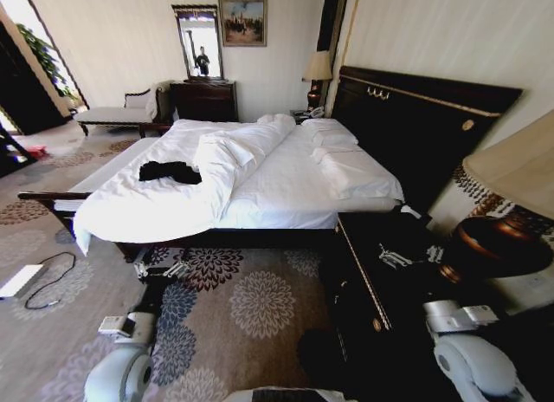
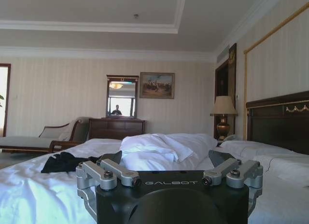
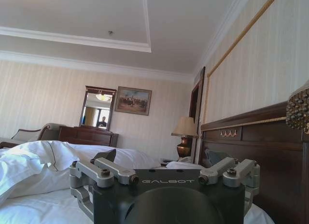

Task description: Fold the clothes on the bed.

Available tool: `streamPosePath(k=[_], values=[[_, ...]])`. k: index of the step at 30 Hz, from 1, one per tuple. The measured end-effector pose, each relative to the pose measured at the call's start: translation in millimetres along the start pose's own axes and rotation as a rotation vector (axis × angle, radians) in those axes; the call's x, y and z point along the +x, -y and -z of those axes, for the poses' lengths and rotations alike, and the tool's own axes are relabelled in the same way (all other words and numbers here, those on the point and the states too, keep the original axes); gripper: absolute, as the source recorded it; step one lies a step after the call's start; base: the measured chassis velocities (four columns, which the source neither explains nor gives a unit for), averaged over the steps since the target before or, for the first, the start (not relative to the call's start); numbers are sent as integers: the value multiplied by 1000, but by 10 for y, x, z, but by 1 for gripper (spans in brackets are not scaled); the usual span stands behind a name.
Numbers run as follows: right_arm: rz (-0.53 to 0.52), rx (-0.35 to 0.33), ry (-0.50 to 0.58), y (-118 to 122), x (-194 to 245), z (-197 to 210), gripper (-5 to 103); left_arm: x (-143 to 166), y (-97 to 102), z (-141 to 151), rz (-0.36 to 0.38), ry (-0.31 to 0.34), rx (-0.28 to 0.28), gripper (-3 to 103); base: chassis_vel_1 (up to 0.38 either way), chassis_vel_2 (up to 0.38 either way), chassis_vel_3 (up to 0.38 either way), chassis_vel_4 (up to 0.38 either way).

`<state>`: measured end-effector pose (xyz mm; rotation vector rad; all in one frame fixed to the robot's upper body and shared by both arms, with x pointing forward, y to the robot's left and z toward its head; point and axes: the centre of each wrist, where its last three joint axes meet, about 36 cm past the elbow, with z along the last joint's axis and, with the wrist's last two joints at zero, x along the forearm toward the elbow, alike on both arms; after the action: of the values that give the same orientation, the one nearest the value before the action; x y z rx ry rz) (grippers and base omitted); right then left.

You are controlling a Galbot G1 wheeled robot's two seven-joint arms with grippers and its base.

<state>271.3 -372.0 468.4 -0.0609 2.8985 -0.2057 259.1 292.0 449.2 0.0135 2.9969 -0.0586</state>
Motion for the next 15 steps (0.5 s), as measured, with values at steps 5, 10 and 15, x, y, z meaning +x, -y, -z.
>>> streamPosePath(k=[5, 10, 15], values=[[1, -1, 0, -1, -1, -7, 100, -7, -7, -13, -1, -2, -1, 100, -89, 73, 70, -86], [0, -3, -4, -5, 0, -29, 100, -26, -24, -32, 0, -3, -2, 100, -86, 86, 86, -80], [0, -3, -5, -4, -4, -40, 100, -30, -25, -61, 2, -8, 1, 100, -90, 72, 98, -78]])
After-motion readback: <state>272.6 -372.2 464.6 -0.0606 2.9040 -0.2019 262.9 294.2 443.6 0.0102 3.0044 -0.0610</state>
